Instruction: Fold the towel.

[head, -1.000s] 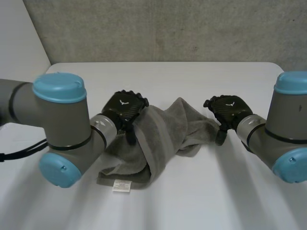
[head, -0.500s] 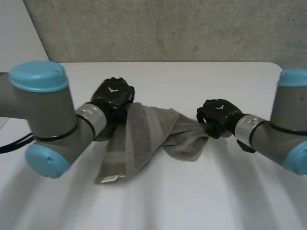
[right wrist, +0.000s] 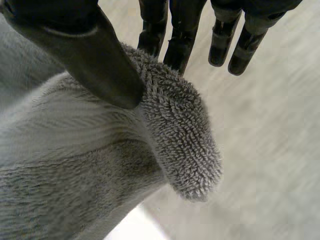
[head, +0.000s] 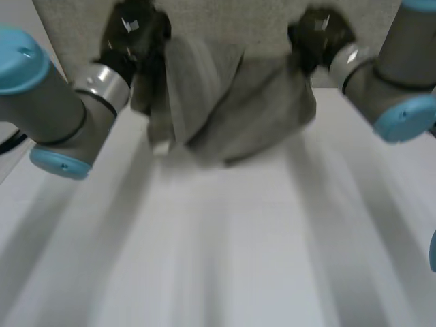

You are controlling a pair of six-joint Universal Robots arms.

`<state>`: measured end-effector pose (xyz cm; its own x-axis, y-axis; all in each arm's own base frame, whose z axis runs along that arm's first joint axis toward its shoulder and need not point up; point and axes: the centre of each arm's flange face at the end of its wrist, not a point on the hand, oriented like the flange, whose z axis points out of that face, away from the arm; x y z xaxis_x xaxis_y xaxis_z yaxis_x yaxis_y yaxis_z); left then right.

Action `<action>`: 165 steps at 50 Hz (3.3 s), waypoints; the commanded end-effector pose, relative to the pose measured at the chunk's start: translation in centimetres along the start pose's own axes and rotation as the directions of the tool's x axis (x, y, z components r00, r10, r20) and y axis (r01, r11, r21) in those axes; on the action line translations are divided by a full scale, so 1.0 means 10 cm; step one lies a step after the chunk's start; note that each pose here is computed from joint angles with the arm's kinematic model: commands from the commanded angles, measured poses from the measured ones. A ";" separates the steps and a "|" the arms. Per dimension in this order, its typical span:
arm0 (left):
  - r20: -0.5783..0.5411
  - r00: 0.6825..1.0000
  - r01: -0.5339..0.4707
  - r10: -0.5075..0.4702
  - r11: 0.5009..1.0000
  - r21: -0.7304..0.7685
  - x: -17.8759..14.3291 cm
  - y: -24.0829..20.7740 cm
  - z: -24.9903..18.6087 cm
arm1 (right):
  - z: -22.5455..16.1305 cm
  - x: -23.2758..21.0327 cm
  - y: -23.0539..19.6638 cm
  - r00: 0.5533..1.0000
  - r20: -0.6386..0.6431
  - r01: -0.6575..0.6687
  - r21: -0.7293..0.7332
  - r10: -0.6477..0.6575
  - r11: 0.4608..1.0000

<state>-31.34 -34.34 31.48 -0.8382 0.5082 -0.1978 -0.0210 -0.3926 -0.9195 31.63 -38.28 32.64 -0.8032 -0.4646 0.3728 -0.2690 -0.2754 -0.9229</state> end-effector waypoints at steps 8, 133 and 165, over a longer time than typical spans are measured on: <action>-0.101 0.991 0.086 -0.085 0.996 0.010 -0.17 0.06 -0.55 | -0.58 -0.33 0.28 0.911 0.366 -0.043 -0.373 0.190 0.927; -0.047 0.997 0.033 -0.065 0.866 -0.498 0.39 0.06 -1.52 | -0.99 -0.74 1.41 0.956 0.215 -0.059 -0.532 0.202 0.845; -0.108 0.992 -0.002 -0.065 0.851 -0.526 0.43 0.09 -1.75 | -1.68 -1.34 1.43 0.884 0.207 -0.214 -0.617 0.419 0.757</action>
<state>-25.46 -19.17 24.03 -0.7711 0.6122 -0.1751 0.2687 0.0635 -0.9611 29.78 -22.23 13.73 -0.7116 -0.7014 -0.0409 -0.3611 0.4150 -0.8351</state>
